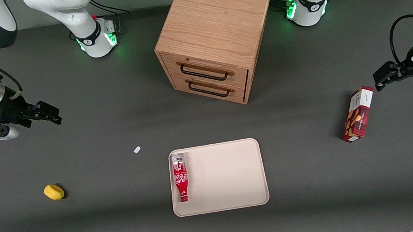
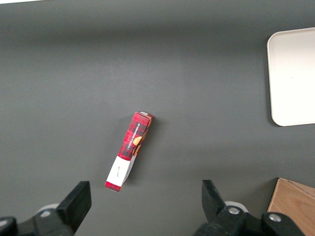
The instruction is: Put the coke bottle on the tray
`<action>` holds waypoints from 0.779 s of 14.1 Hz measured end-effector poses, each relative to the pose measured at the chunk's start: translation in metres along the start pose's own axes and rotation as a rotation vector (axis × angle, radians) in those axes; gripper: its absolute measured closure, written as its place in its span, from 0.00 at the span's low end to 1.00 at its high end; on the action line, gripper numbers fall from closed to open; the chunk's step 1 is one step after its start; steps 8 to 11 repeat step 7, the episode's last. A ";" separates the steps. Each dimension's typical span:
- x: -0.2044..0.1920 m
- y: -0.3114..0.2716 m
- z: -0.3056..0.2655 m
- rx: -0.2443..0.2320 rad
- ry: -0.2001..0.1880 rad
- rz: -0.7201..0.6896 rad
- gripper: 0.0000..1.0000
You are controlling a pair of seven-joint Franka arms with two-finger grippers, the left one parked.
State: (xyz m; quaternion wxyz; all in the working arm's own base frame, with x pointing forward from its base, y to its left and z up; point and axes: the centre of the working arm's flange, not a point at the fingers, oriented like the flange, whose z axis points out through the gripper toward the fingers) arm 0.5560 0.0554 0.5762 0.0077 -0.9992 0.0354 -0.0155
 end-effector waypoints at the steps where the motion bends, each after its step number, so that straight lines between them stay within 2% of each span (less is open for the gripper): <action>1: -0.001 0.001 -0.001 0.000 -0.001 -0.003 0.00; 11: -0.001 0.003 -0.001 0.000 -0.004 0.005 0.00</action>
